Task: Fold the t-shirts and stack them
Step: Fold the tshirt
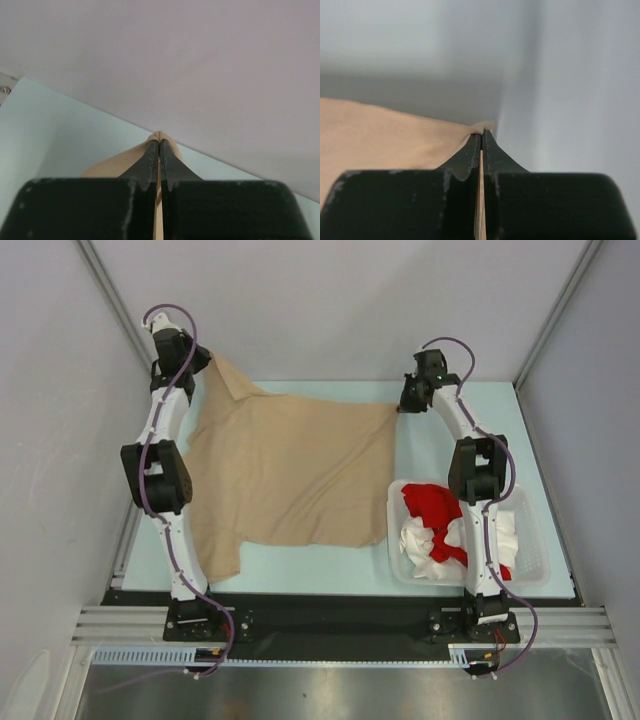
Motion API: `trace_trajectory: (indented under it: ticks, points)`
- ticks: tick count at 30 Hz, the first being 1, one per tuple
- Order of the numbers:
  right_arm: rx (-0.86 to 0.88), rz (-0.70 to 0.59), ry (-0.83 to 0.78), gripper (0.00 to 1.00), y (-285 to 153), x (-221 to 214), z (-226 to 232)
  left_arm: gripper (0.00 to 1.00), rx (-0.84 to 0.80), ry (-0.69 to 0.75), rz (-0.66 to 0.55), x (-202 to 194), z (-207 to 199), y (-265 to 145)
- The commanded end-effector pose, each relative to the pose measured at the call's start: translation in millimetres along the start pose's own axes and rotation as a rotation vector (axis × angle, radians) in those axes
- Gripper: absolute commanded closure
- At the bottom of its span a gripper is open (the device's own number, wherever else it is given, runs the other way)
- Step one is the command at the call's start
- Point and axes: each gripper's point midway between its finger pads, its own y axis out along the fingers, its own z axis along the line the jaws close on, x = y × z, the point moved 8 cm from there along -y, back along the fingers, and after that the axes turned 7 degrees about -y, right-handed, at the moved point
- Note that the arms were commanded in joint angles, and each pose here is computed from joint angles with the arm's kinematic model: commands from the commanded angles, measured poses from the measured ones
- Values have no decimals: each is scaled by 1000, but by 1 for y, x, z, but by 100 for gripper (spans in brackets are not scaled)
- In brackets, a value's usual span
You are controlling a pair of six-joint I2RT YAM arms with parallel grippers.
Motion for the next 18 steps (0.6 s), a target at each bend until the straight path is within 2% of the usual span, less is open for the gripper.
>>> trace_trajectory:
  ticks: [1, 3, 5, 10, 14, 18]
  points:
    - [21, -19, 48, 100, -20, 13, 5, 100, -6, -3, 54, 4, 0, -19]
    - [13, -3, 57, 100, -28, 12, 7, 100, 28, -4, 69, 5, 1, -26]
    - [6, 23, 58, 100, -34, 7, 6, 100, 37, -9, 133, -1, 2, -31]
    - [-36, 84, -34, 100, -38, -7, 3, 100, 76, -8, 215, -12, 6, -45]
    - [-77, 106, -80, 100, -44, -13, 3, 100, 85, -3, 200, -3, 0, -60]
    - [-45, 92, -65, 100, -59, -10, 12, 100, 180, -12, 171, 15, 9, -81]
